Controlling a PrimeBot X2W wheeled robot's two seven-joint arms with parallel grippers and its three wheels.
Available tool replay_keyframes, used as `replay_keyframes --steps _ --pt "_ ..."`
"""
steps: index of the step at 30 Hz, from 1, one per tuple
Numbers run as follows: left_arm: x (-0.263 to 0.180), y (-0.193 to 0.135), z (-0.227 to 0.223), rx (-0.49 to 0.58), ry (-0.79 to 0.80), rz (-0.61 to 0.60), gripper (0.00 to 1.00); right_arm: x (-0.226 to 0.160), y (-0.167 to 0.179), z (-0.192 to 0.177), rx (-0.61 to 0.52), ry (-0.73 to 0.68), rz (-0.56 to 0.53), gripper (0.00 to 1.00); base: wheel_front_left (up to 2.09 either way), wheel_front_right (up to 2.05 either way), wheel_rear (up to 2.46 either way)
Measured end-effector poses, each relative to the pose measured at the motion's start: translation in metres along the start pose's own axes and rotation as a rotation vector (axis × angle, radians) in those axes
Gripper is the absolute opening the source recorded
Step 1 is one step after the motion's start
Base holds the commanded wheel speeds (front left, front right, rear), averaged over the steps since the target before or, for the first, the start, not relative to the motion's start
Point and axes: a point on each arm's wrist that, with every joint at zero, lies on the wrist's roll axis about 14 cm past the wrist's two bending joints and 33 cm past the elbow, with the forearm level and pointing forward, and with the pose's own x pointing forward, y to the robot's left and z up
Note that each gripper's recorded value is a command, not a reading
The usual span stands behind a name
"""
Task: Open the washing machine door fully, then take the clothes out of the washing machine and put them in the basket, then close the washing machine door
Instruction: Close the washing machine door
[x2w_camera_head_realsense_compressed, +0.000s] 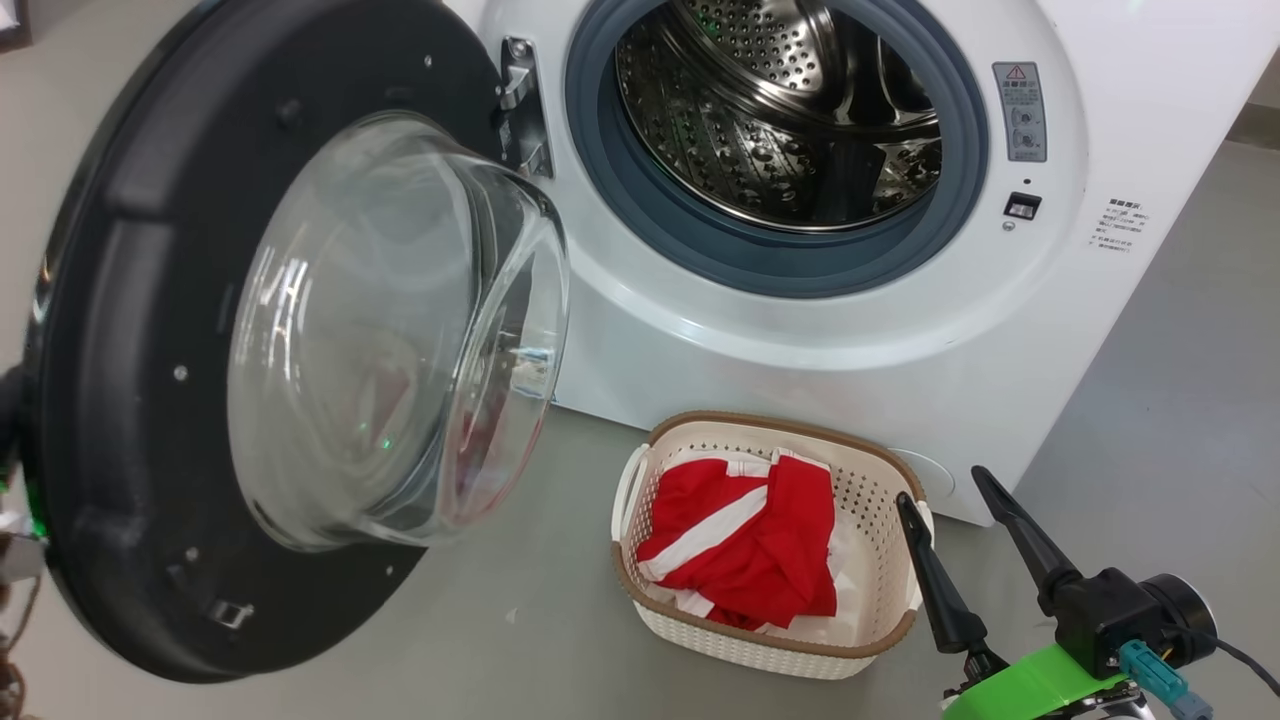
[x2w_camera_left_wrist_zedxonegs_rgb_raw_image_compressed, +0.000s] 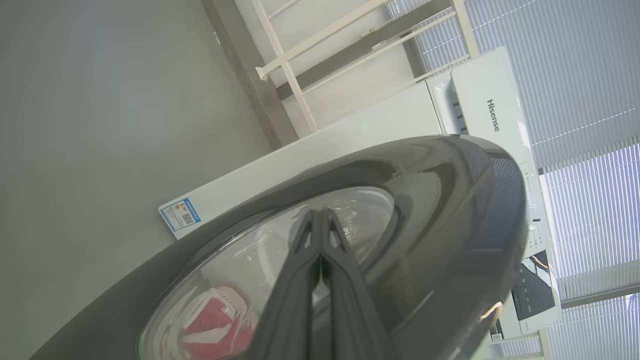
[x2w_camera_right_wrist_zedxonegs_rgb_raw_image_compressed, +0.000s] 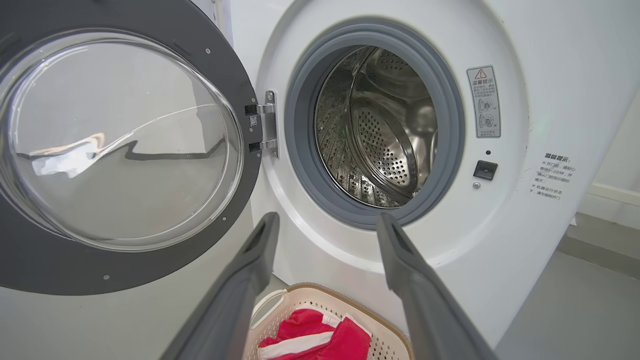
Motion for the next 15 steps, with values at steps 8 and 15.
replay_keyframes --steps 8,15 --pt "0.0 -0.017 -0.022 -0.103 0.013 -0.063 0.0 0.0 -0.003 -0.002 0.011 0.001 -0.008 1.0 0.0 0.0 0.0" --pt "-0.007 -0.031 -0.037 -0.106 0.043 -0.11 0.0 0.0 -0.003 -0.003 0.018 0.004 -0.01 1.0 0.0 0.0 0.0"
